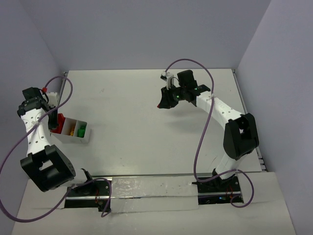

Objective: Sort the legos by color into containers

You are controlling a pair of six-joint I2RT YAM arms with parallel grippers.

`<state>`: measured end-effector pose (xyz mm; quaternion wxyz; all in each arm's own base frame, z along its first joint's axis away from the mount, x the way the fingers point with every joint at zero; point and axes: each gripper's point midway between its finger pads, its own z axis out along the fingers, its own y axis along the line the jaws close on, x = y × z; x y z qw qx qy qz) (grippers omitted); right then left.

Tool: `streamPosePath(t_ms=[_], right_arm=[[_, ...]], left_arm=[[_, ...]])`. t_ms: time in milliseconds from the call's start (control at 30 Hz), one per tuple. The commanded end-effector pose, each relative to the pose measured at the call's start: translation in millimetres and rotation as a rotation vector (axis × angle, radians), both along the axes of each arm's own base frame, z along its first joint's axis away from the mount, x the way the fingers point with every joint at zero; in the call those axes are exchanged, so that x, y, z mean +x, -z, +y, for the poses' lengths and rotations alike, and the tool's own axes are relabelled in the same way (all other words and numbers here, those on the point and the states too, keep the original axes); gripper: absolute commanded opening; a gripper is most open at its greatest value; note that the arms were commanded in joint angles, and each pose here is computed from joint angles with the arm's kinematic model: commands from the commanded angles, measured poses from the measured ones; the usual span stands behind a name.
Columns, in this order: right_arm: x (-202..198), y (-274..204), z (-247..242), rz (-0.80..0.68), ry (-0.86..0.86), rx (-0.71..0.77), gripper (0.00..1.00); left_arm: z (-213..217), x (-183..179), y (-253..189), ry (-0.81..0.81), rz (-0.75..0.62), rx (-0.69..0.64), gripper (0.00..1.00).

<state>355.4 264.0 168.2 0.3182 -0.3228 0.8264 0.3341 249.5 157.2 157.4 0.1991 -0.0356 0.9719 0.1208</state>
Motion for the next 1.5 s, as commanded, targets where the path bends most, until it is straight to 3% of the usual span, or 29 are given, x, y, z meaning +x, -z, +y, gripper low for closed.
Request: streamPosePath(t_ms=[0, 100, 200, 400, 633, 733, 867, 933, 1133, 1200, 1333, 1467], right_arm=[[6, -15, 8, -0.040, -0.016, 0.016, 0.00], [7, -15, 7, -0.041, -0.014, 0.015, 0.00], [7, -17, 8, -0.042, -0.016, 0.018, 0.00], [7, -18, 10, -0.044, -0.018, 0.021, 0.00], [4, -26, 15, -0.046, -0.035, 0.047, 0.00], [-2, -35, 23, -0.041, -0.071, 0.086, 0.00], [-27, -66, 46, 0.027, -0.210, 0.243, 0.00], [-39, -81, 56, 0.068, -0.276, 0.323, 0.00], [-76, -115, 72, 0.235, -0.412, 0.501, 0.00], [-87, -124, 73, 0.282, -0.452, 0.549, 0.00], [-103, -144, 76, 0.387, -0.483, 0.664, 0.00], [-111, -158, 78, 0.434, -0.508, 0.733, 0.00]], left_arm=[[12, 21, -21, 0.007, -0.087, 0.034, 0.11], [13, 22, -19, 0.010, -0.082, 0.033, 0.16], [14, 23, -19, 0.014, -0.085, 0.035, 0.31], [13, 24, -22, 0.023, -0.089, 0.034, 0.47], [8, 30, -36, 0.043, -0.132, 0.016, 0.54], [-9, 38, -61, 0.112, -0.221, -0.029, 0.55], [-80, 42, -114, 0.383, -0.431, -0.245, 0.54], [-136, 33, -134, 0.587, -0.542, -0.455, 0.52], [-240, -2, -141, 0.943, -0.705, -0.739, 0.47], [-259, -6, -143, 0.993, -0.728, -0.772, 0.46], [-293, -19, -155, 1.009, -0.754, -0.964, 0.43], [-315, -28, -156, 1.084, -0.809, -0.950, 0.43]])
